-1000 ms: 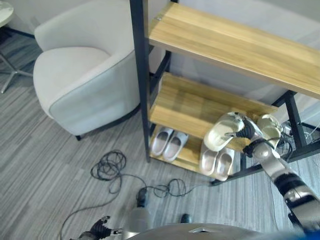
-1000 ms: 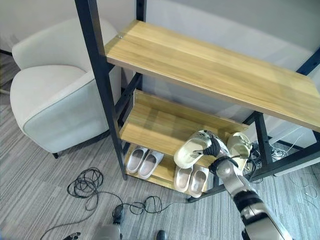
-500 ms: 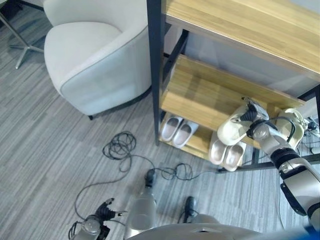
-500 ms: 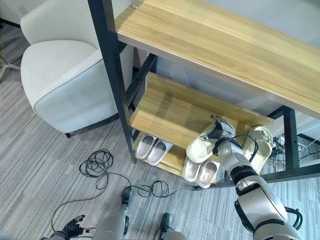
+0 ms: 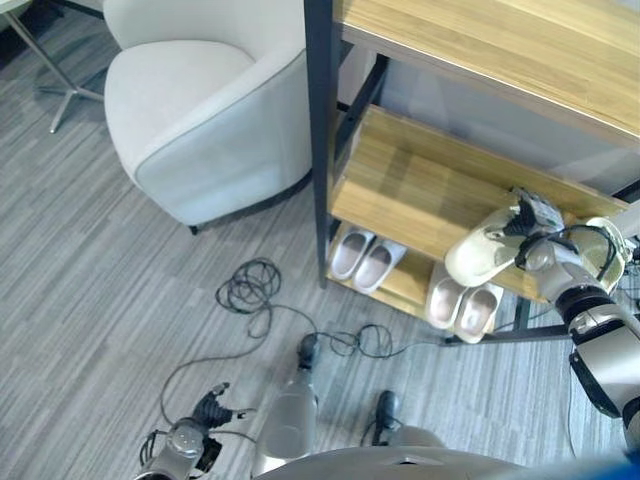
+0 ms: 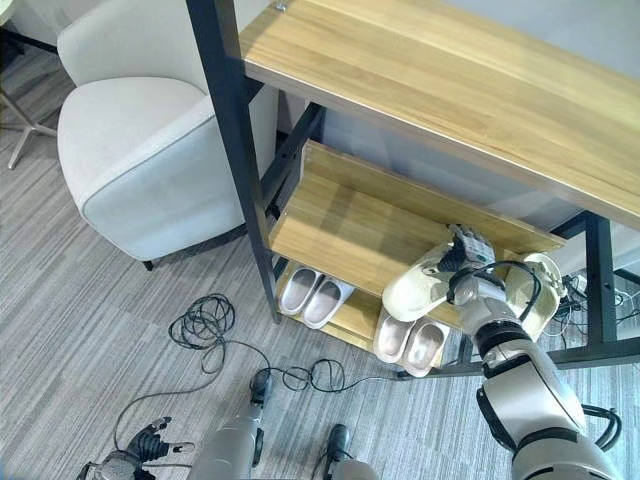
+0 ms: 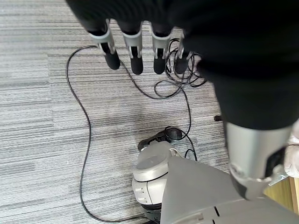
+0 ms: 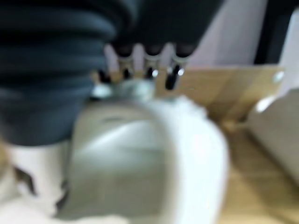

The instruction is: Arrange the slippers neatly on the shoe rack.

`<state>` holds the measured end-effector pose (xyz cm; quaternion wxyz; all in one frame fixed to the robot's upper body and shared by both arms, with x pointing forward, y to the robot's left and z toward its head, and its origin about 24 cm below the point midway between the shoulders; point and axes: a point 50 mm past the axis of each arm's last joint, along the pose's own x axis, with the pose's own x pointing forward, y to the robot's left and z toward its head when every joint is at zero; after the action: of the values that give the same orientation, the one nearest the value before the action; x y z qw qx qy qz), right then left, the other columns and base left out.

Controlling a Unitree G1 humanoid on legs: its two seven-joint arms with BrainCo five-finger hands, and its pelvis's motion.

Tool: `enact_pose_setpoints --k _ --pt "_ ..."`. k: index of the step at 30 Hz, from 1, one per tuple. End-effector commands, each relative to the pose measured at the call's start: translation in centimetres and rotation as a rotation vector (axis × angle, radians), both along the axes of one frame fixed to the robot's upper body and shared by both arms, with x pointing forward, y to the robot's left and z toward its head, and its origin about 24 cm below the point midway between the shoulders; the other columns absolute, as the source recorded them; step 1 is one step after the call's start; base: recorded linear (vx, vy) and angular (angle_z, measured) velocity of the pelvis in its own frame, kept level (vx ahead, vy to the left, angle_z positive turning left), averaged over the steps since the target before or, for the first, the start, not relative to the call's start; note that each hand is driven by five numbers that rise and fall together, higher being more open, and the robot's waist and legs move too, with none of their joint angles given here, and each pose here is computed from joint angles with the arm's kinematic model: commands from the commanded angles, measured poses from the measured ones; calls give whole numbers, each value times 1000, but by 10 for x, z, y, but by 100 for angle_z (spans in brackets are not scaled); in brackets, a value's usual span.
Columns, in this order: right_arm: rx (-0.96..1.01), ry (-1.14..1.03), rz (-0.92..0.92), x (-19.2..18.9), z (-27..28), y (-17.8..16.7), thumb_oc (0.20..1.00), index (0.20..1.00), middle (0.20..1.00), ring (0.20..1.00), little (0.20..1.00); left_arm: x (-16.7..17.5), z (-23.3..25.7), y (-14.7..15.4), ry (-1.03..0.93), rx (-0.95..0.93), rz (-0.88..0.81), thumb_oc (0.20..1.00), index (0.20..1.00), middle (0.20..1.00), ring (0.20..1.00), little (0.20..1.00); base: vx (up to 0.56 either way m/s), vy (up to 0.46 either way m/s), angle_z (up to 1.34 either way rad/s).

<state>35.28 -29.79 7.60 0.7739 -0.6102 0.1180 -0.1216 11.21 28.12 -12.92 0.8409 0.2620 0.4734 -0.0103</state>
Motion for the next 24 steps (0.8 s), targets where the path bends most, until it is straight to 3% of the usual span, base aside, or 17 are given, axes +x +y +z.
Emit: enact_pose_setpoints --k 1,10,17,24 --pt "-155 -36 -72 -6 28 -36 1000 1000 1000 1000 1000 -4 -3 -6 13 0 -44 1000 1000 1000 1000 1000 0 0 0" --pt "-84 -56 -69 -11 21 -35 1000 1000 1000 1000 1000 -8 -7 -7 34 -1 -26 1000 1000 1000 1000 1000 4 0 0" --pt "35 -175 162 -9 28 9 1000 1000 1000 1000 1000 -16 -14 -13 78 -5 -5 1000 1000 1000 1000 1000 23 1 0" --pt "158 -175 182 -25 17 11 1000 1000 1000 1000 1000 -32 -19 -8 153 44 8 1000 1000 1000 1000 1000 15 -9 5"
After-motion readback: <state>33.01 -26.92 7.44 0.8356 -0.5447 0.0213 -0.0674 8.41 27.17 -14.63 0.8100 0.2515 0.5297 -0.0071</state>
